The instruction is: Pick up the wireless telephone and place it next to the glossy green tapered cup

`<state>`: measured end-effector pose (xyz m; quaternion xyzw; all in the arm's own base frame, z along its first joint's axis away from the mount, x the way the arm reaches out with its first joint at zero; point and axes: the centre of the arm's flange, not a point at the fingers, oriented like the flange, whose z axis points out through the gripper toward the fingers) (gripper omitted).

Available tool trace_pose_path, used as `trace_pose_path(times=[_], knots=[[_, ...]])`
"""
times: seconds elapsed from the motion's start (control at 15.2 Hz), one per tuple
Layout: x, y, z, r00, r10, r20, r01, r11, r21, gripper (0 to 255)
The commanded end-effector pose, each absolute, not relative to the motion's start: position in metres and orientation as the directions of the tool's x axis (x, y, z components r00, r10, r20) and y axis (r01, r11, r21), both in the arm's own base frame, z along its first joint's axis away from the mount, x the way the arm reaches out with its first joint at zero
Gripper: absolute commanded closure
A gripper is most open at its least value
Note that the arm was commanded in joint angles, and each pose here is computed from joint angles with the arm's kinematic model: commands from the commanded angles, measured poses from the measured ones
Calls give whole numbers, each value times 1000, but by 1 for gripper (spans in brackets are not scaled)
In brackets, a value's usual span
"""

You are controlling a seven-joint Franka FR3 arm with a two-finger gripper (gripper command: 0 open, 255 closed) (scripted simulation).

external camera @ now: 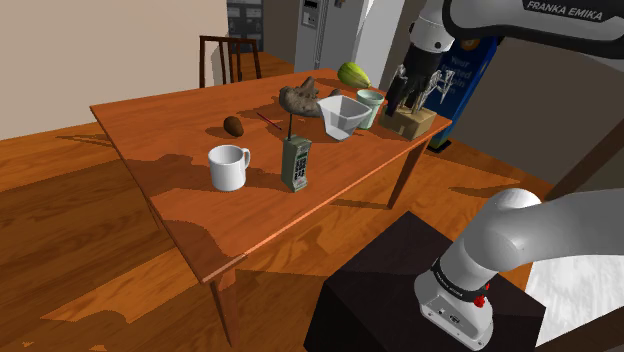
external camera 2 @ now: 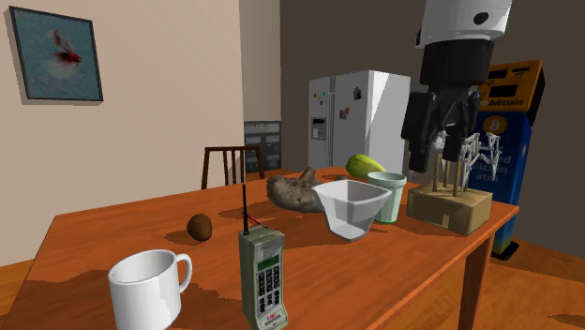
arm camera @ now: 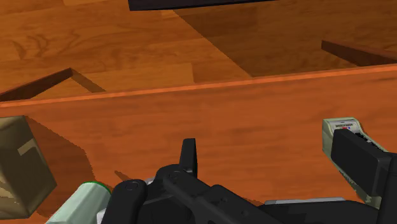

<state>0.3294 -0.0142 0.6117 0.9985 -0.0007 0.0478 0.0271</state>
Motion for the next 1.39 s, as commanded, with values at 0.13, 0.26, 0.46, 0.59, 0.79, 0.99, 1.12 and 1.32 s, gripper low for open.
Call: trace_pose_path(times=[0.13,0.26,0.46,0.59,0.79,0.99,1.12,1.32], knots=[[345,6,602,997,-10,80,-14,-999,49,0],[361,25,592,998,-21,65,-24,-999,44,0],[385,54,576,998,-38,41,-39,-999,37,0],[401,74,566,998,-49,26,-49,-998,32,0],[425,102,550,998,-65,2,-65,-998,25,0],[449,131,534,996,-81,-22,-80,-997,19,0],[465,150,523,995,-91,-37,-91,-996,15,0],[489,178,506,992,-107,-61,-107,-994,9,0]])
